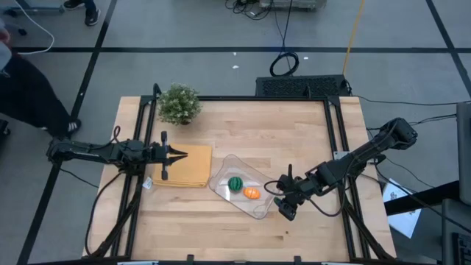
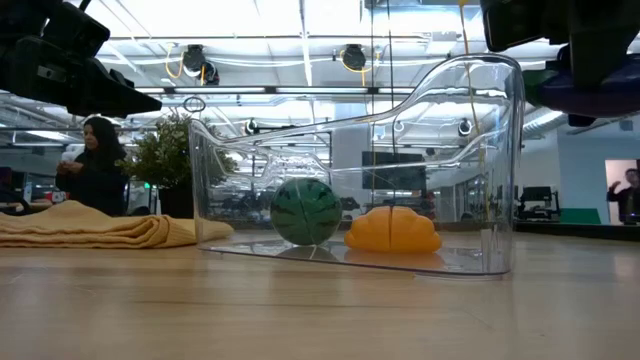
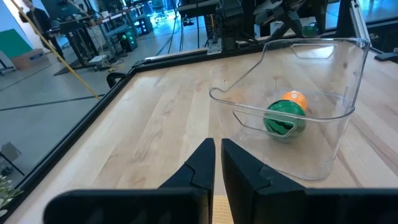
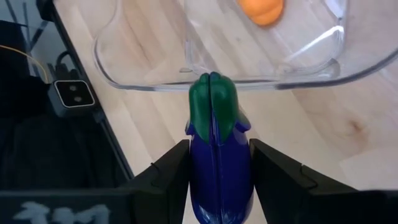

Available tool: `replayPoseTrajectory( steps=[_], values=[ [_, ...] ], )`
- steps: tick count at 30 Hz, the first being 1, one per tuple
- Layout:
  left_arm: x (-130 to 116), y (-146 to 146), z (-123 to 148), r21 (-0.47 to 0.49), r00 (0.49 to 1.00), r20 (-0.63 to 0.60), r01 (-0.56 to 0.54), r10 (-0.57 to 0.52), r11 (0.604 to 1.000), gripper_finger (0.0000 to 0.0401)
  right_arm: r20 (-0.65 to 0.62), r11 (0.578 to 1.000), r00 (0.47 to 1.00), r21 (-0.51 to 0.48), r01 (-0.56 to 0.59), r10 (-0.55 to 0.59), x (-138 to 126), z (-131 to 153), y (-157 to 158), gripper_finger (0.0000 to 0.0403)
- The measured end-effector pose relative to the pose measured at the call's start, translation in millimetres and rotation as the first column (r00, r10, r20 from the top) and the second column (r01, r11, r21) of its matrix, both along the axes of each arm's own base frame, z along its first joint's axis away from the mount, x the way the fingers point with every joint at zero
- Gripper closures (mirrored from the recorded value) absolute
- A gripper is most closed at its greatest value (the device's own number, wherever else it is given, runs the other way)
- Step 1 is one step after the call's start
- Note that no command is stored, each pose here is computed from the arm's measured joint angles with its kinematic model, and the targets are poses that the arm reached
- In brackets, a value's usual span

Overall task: Pick and placing Produce into tupperware
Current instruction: Put the purple eggplant into the transparent bin

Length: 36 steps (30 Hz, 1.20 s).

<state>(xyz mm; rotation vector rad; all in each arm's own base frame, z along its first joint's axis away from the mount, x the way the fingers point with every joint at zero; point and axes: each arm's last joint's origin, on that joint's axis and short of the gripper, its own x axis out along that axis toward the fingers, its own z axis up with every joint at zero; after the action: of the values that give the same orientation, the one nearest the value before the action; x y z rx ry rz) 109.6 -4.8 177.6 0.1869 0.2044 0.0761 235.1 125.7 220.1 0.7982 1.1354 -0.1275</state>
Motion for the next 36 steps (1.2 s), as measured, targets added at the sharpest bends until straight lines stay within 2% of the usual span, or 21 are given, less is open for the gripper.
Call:
replayPoseTrajectory(
  steps=[24,30,36],
  values=[
    [0,0,0,-0.004,1.000,0.001,-0.001,0.001,1.000,0.0368,0.016,0.999,0.999,-0.011,-0.030,0.031,0,0,0,0.0258],
    [0,0,0,-0.004,1.000,0.001,-0.001,0.001,1.000,0.0368,0.063,0.990,0.989,-0.049,-0.131,0.134,-4,6,3,0.0257],
    [0,0,-1,-0.003,1.000,-0.010,-0.002,0.002,1.000,0.0368,0.132,0.957,0.951,-0.118,-0.265,0.279,-11,15,7,0.0257]
  ],
)
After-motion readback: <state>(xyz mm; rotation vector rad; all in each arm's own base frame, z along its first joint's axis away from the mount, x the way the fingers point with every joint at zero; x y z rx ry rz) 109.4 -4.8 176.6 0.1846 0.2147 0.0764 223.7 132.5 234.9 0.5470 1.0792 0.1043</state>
